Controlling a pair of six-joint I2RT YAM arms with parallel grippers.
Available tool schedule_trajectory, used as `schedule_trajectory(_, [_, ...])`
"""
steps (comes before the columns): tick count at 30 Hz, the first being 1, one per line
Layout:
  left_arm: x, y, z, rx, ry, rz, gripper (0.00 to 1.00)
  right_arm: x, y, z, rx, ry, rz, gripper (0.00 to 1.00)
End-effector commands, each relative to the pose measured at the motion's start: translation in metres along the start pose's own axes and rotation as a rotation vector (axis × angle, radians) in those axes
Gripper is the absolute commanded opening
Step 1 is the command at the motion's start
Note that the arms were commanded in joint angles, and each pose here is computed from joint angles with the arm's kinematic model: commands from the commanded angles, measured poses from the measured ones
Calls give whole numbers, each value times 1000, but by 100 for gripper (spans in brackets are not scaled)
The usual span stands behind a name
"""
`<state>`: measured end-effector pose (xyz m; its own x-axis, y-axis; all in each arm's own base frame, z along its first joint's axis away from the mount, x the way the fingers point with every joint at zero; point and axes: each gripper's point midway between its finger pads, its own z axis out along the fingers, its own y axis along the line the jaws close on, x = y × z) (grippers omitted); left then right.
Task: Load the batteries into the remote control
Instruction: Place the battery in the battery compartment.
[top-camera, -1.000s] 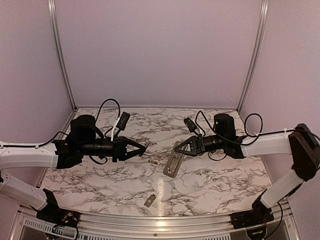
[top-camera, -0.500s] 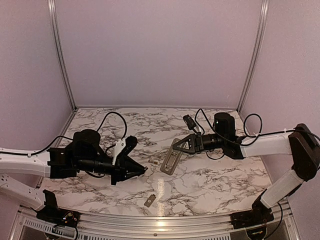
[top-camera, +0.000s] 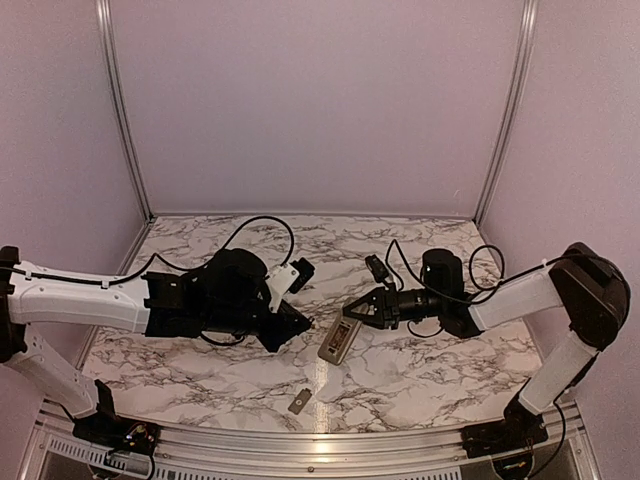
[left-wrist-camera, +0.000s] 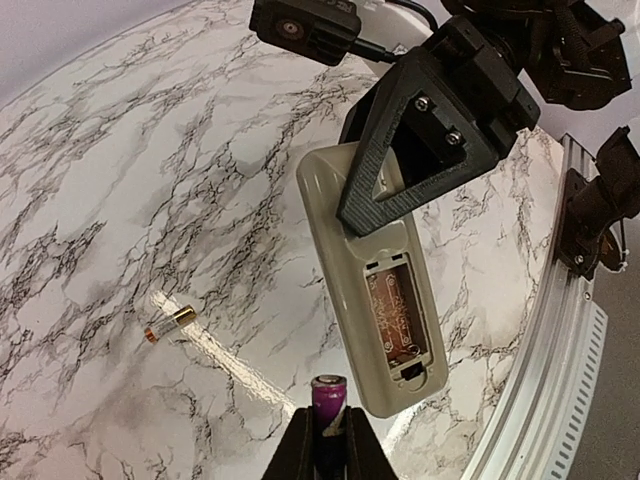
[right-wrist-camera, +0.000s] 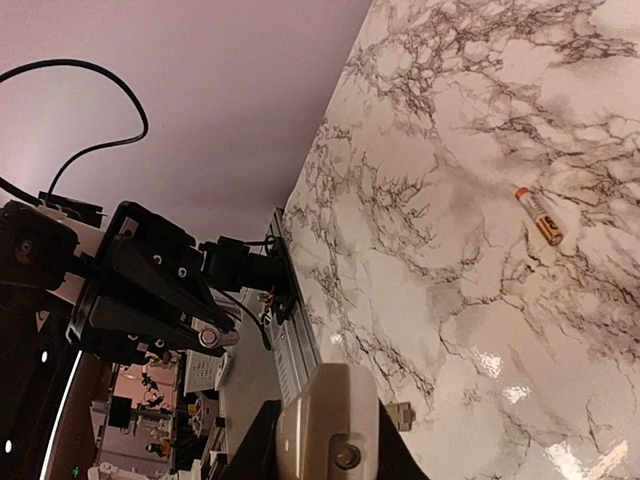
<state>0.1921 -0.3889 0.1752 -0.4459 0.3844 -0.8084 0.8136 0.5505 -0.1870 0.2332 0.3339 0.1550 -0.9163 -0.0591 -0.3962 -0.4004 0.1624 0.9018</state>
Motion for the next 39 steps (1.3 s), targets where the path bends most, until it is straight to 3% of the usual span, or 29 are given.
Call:
schedule_trajectory(1, [15, 5, 8, -44, 74, -102, 0, -7, 2, 3, -15, -47, 42, 0])
schedule_trajectory(10, [28, -2, 21, -40, 167, -132, 0, 4, -15, 9, 44, -44, 132, 0])
schedule_trajectory(26, [35, -22, 46, -54, 215, -143, 0, 15, -31, 13, 46, -53, 229, 0])
schedule_trajectory(39, [50, -10, 62, -154, 291, -147, 0, 24, -39, 11, 73, -53, 274, 0])
